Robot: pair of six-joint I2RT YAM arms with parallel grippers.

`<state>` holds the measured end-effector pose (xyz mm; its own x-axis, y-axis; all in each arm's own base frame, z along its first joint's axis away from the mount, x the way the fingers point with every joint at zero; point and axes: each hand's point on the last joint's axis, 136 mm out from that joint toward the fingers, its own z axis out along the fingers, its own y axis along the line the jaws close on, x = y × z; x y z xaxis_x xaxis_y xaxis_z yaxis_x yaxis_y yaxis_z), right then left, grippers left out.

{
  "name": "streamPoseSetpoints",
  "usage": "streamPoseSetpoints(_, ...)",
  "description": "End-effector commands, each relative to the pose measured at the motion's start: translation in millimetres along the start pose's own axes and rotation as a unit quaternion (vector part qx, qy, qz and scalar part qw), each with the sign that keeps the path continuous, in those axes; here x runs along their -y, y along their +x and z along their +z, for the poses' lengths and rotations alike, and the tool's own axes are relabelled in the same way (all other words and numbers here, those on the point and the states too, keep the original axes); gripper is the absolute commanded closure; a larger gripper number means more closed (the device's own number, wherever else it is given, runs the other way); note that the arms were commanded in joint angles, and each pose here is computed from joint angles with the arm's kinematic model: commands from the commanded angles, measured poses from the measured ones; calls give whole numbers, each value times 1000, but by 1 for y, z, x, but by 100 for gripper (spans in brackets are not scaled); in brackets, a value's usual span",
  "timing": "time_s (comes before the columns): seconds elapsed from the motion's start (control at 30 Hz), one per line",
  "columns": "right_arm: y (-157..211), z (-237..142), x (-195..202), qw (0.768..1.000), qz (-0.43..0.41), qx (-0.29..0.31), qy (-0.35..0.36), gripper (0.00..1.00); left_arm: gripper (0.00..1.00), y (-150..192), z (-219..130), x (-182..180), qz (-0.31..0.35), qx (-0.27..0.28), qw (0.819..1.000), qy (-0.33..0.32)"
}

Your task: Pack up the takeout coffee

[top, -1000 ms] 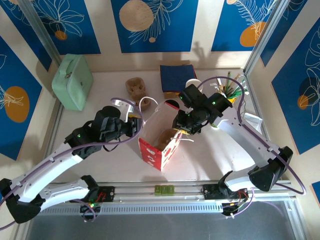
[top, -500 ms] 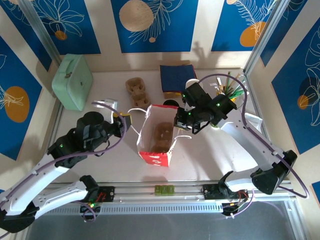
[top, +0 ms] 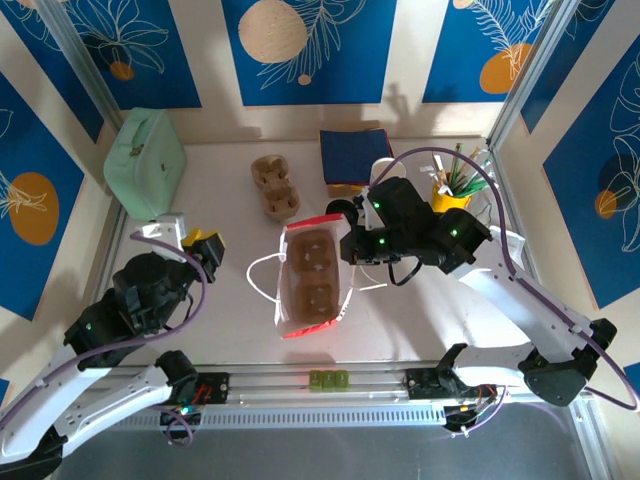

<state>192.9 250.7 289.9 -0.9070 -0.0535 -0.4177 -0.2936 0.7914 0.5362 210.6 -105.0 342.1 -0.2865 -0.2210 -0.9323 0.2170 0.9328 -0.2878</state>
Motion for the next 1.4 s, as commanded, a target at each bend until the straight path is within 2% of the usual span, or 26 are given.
streamPoseSetpoints(0.0, 1, -5, -11, 999, -42, 16, -22, 100, 57, 2, -2, -10, -2, 6, 1000, -21)
streamPoseSetpoints(0.3, 16, -8, -25, 991, -115, 33, -56, 100, 57, 6, -2, -13, 0, 2, 1000, -27)
streamPoseSetpoints(0.63, 19, -6, -25, 991, -115, 33, -61, 100, 57, 4, 6, -1, 12, -7, 1000, -11)
streamPoseSetpoints(0.93, 9, 1, -17, 999, 2, 5, -35, 100, 53, -5, 17, 24, 35, -39, 999, 14)
streamPoseSetpoints(1.17, -6, 13, -13, 995, 90, -23, -32, 100, 50, -18, 21, 53, 50, -105, 992, 41)
streamPoseSetpoints(1.37, -17, 29, 5, 985, 168, -38, -24, 100, 52, -27, 22, 74, 53, -178, 982, 44)
